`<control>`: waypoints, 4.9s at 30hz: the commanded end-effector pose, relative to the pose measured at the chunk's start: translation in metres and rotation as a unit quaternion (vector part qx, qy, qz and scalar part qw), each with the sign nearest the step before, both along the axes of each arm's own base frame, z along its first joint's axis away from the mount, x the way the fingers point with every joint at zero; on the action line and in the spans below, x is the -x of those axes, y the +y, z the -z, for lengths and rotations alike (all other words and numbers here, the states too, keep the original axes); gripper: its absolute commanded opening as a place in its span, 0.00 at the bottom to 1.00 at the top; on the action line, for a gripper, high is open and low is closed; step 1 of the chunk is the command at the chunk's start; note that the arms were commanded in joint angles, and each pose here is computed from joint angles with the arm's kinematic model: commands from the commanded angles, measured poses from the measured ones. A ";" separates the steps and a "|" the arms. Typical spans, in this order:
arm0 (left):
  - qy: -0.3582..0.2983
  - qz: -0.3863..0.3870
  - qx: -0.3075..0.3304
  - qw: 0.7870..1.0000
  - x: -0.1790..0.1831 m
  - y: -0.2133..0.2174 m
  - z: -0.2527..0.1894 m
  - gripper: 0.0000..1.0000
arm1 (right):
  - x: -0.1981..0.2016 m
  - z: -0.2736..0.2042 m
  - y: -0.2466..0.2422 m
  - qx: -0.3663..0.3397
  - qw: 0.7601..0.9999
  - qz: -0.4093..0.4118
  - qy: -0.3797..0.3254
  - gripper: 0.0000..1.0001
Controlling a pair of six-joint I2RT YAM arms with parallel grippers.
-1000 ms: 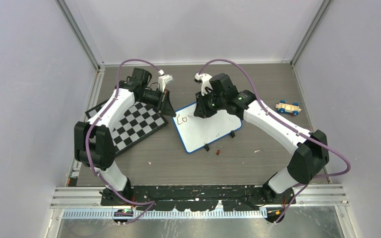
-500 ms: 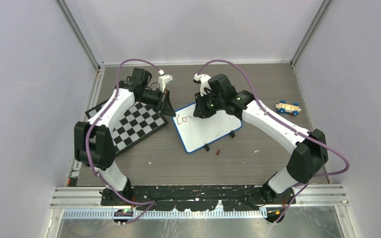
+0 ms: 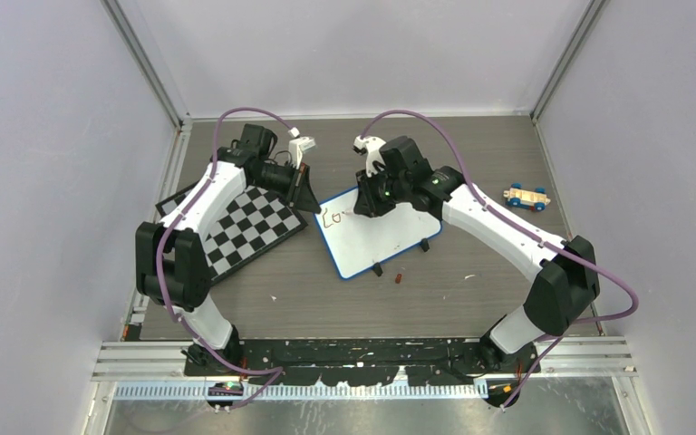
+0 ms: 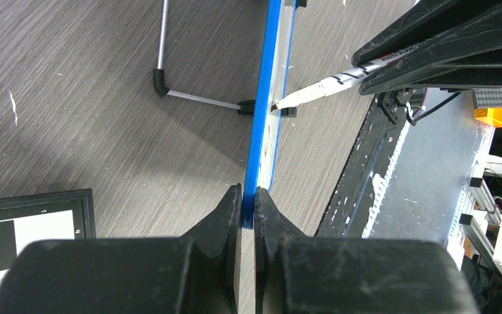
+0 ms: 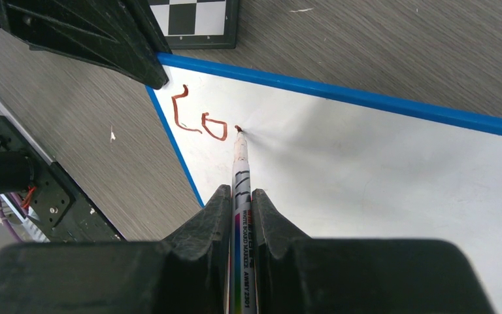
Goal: Write a sentence on the whiteboard
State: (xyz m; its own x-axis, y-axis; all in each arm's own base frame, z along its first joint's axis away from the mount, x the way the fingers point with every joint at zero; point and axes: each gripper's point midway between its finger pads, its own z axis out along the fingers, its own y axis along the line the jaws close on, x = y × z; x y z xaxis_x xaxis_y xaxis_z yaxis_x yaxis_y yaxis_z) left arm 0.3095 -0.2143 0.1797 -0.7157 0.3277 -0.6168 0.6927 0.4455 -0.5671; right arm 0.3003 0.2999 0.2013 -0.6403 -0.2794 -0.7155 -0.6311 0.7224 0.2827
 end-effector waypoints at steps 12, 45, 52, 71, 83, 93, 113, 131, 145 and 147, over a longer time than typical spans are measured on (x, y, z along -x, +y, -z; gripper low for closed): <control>-0.003 0.005 0.000 1.000 0.003 -0.002 -0.008 0.00 | -0.007 -0.008 -0.011 0.018 0.999 0.008 -0.035 0.00; -0.004 0.009 0.000 1.000 0.005 -0.003 -0.008 0.00 | -0.004 -0.003 -0.020 0.030 0.999 0.005 -0.024 0.00; -0.005 0.009 0.000 1.000 0.005 -0.002 -0.009 0.00 | -0.009 -0.020 -0.025 0.039 0.998 0.003 -0.050 0.00; -0.006 0.012 0.000 1.000 0.007 -0.003 -0.009 0.00 | -0.021 -0.035 -0.014 0.026 0.997 -0.002 -0.066 0.00; -0.005 0.012 -0.001 1.000 0.007 -0.003 -0.008 0.00 | -0.021 -0.017 -0.028 0.054 0.996 0.011 -0.066 0.00; -0.004 0.012 -0.001 1.000 0.006 -0.004 -0.008 0.00 | -0.008 -0.007 -0.030 0.052 0.998 0.001 -0.046 0.00; -0.004 0.013 -0.002 1.000 0.006 -0.003 -0.007 0.00 | -0.030 -0.026 -0.028 0.025 0.998 0.020 -0.053 0.00; -0.004 0.014 0.000 1.000 0.006 -0.004 -0.009 0.00 | -0.020 -0.039 -0.040 0.011 0.999 0.015 -0.046 0.00; -0.006 0.014 0.000 1.000 0.007 -0.003 -0.009 0.00 | -0.037 -0.038 -0.039 0.013 0.997 0.045 -0.059 0.00; -0.007 0.014 -0.001 1.000 0.007 -0.003 -0.009 0.00 | -0.035 -0.038 -0.037 0.009 0.998 0.040 -0.056 0.00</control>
